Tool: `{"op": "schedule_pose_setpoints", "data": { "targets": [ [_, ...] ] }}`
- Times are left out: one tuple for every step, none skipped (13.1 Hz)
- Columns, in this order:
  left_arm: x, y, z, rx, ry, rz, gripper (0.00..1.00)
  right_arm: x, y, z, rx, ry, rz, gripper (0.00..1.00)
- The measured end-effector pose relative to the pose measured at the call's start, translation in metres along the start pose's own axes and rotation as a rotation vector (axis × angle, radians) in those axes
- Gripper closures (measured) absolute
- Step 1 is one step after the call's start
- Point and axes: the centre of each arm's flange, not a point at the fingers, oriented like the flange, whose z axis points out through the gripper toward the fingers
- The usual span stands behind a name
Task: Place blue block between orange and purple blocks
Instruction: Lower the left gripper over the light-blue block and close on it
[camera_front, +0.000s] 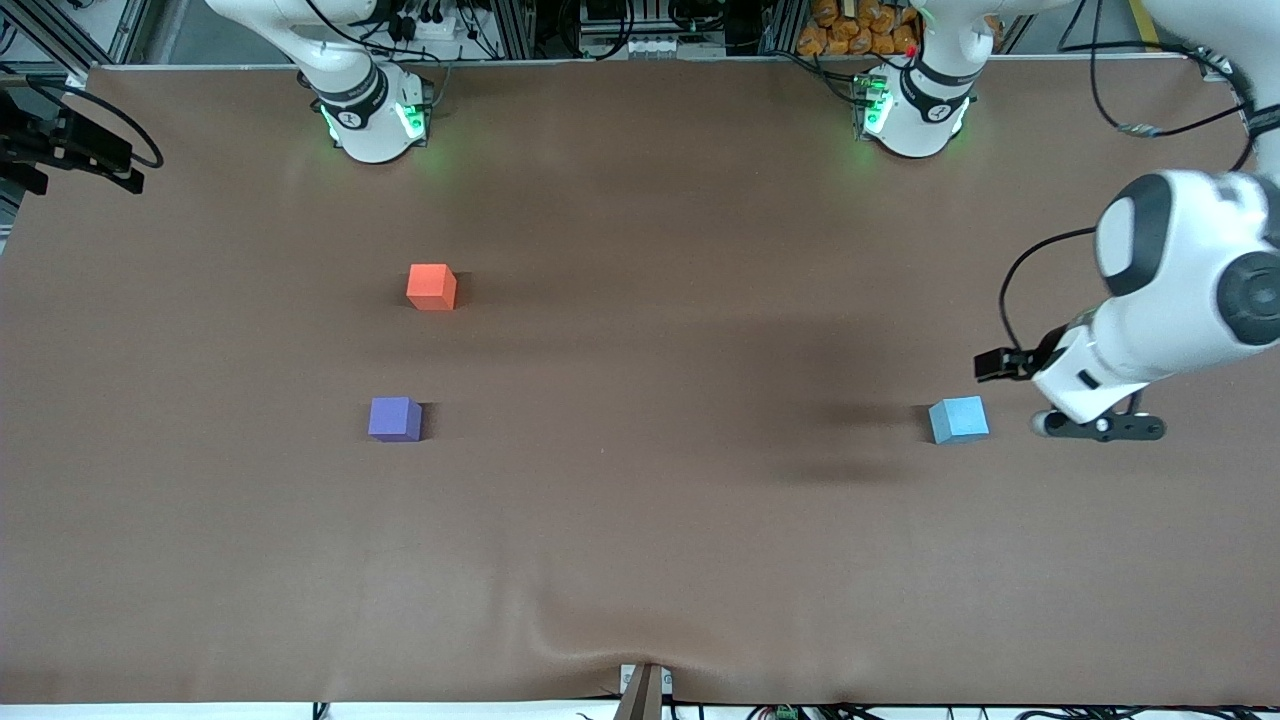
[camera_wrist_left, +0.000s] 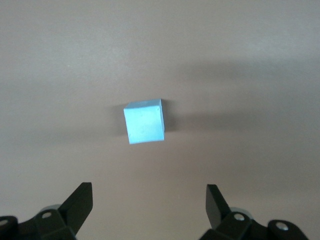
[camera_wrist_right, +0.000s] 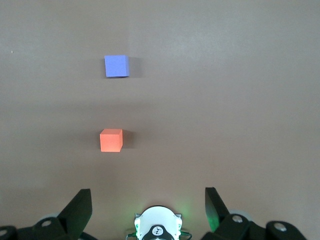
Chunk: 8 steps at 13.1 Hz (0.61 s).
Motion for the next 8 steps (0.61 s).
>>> {"op": "schedule_pose_setpoints", "data": {
  "targets": [
    [-0.002, -0.002, 0.022, -0.003, 0.021, -0.016, 0.00, 0.000, 0.000, 0.000, 0.000, 0.000, 0.000, 0.00],
    [-0.005, -0.005, 0.043, -0.006, 0.045, -0.036, 0.00, 0.000, 0.000, 0.000, 0.000, 0.000, 0.000, 0.00],
    [-0.008, -0.009, 0.063, -0.010, 0.064, -0.058, 0.00, 0.000, 0.000, 0.000, 0.000, 0.000, 0.000, 0.00],
    [-0.009, -0.015, 0.082, -0.013, 0.072, -0.072, 0.00, 0.000, 0.000, 0.000, 0.000, -0.001, 0.000, 0.00],
    [-0.010, -0.019, 0.099, -0.016, 0.070, -0.084, 0.00, 0.000, 0.000, 0.000, 0.000, -0.001, 0.000, 0.00],
    [-0.008, -0.023, 0.115, -0.019, 0.068, -0.097, 0.00, 0.000, 0.000, 0.000, 0.000, -0.001, 0.000, 0.00],
    [-0.006, -0.025, 0.129, -0.022, 0.067, -0.105, 0.00, 0.000, 0.000, 0.000, 0.000, -0.001, 0.000, 0.00],
    [-0.004, -0.025, 0.143, -0.025, 0.067, -0.109, 0.00, 0.000, 0.000, 0.000, 0.000, -0.001, 0.000, 0.00]
  ]
}}
